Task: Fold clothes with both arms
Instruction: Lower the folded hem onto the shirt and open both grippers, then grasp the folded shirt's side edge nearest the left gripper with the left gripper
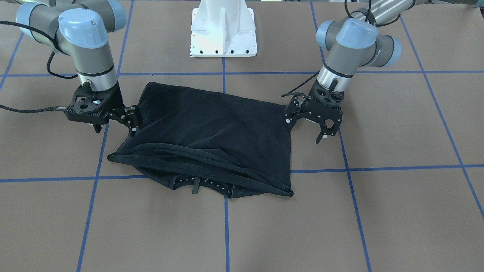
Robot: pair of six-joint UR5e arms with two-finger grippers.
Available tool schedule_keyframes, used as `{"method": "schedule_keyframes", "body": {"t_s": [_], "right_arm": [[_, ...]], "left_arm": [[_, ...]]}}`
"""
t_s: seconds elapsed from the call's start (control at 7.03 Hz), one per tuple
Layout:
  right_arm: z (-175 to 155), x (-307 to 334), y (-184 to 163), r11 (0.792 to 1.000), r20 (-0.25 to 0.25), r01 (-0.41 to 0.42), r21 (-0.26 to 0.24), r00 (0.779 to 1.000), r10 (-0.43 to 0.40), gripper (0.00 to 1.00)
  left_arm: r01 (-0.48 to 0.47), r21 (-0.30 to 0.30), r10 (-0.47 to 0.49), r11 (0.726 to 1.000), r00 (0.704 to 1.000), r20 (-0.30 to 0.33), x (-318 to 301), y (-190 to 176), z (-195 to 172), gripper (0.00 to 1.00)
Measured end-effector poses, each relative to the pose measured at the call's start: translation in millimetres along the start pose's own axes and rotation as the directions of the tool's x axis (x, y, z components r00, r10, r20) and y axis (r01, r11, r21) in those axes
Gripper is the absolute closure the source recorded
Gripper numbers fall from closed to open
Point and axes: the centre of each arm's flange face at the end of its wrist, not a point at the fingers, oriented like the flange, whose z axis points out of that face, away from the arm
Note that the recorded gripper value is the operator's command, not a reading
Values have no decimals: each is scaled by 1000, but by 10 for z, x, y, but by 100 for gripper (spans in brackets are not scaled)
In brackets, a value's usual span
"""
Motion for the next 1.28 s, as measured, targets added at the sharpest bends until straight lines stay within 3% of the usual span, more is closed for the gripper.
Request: {"method": "schedule_keyframes", "body": {"t_s": [0.43, 0.57, 0.85, 1.0, 1.14, 1.28], "right_arm": [[-163, 316, 201, 991, 90, 121, -53, 989, -116, 0], [-220, 372, 232, 989, 106, 132, -64, 987, -125, 0], [-248, 416, 250, 989, 111, 134, -69, 986, -126, 0], [-245, 423, 249, 989, 110, 132, -69, 986, -124, 0], [-246, 423, 248, 989, 109, 130, -68, 987, -122, 0], [-246, 422, 248, 989, 109, 129, -68, 987, -121, 0]], "left_arm": [[-12, -60, 7, 998, 997, -81, -226, 890, 72, 1], [9, -84, -18, 996, 994, -109, -109, 1080, 133, 11], [40, -118, -58, 992, 987, -152, 136, 1325, 216, 45], [56, -132, -78, 990, 984, -162, 222, 1397, 242, 55], [64, -139, -87, 988, 982, -168, 272, 1427, 256, 56], [66, -143, -90, 987, 981, -169, 290, 1442, 272, 66]]}}
